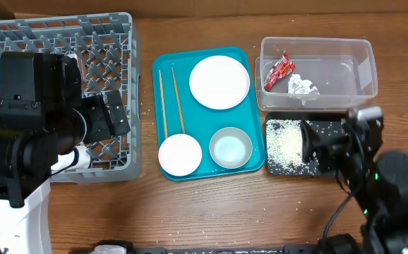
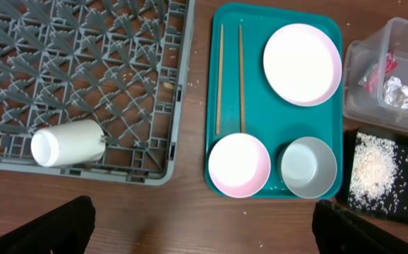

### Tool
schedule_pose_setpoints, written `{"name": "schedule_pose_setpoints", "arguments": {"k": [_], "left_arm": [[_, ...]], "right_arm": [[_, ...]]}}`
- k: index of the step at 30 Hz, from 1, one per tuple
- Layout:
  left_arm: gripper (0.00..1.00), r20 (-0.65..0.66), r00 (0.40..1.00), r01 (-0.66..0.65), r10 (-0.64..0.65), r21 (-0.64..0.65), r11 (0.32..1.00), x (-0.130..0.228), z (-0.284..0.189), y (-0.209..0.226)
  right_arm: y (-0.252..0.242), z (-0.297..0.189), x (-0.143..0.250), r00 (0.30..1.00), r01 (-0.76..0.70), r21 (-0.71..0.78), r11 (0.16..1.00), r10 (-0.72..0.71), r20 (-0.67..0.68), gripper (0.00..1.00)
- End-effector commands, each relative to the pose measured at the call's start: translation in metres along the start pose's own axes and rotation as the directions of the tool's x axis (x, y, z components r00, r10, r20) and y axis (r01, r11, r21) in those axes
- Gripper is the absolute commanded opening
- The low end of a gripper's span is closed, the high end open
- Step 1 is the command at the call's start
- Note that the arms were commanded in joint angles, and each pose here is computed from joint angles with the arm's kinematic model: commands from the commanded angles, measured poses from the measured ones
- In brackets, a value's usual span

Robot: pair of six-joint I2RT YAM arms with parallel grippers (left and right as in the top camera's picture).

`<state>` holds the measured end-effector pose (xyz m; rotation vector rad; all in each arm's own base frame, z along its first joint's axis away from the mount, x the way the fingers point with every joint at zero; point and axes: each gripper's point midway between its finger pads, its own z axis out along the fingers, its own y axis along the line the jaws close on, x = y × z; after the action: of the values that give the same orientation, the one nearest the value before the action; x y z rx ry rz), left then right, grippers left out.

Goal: Sort waste into correct bins and load items into the dishwasher

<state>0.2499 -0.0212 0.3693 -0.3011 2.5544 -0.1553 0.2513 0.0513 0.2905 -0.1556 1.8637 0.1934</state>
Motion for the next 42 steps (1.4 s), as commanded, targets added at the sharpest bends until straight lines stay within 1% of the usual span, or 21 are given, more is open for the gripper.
{"name": "schedule_pose_setpoints", "arguments": {"k": [1,7,12,22,26,30,42], "left_arm": [[1.0,-0.001,1.0,-0.005,0.004,-0.013,1.0,-0.001,0.002,0.003],[1.0,-0.001,1.0,-0.005,0.004,-0.013,1.0,-0.001,0.002,0.003],[1.0,-0.001,1.0,-0.005,0.004,-0.013,1.0,-0.001,0.002,0.003],[1.0,-0.001,1.0,-0.005,0.004,-0.013,1.0,-0.001,0.002,0.003],[1.0,-0.001,1.0,-0.005,0.004,-0.013,1.0,-0.001,0.002,0.003],[1.0,-0.001,1.0,-0.005,0.004,-0.013,1.0,-0.001,0.002,0.003],[1.0,-0.001,1.0,-0.005,0.004,-0.013,1.0,-0.001,0.002,0.003]], "right_arm": [[-0.009,-0.003,0.032,1.0,0.011,0.019,1.0,-0.011,0.023,1.0],[-0.024,-0.011,0.068,0.995,-0.005,0.082,0.997,-0.003,0.1,1.0],[-0.033,-0.005,0.087,0.987,-0.01,0.109,0.994,-0.008,0.163,1.0],[-0.034,0.018,0.102,0.946,0.015,0.09,0.996,-0.044,0.322,1.0],[-0.032,0.019,0.105,0.946,0.019,0.08,0.997,-0.044,0.322,1.0],[-0.033,0.022,0.115,0.959,0.013,0.079,0.997,-0.035,0.28,1.0],[-0.033,0.022,0.114,0.958,0.013,0.079,0.997,-0.035,0.283,1.0]]}}
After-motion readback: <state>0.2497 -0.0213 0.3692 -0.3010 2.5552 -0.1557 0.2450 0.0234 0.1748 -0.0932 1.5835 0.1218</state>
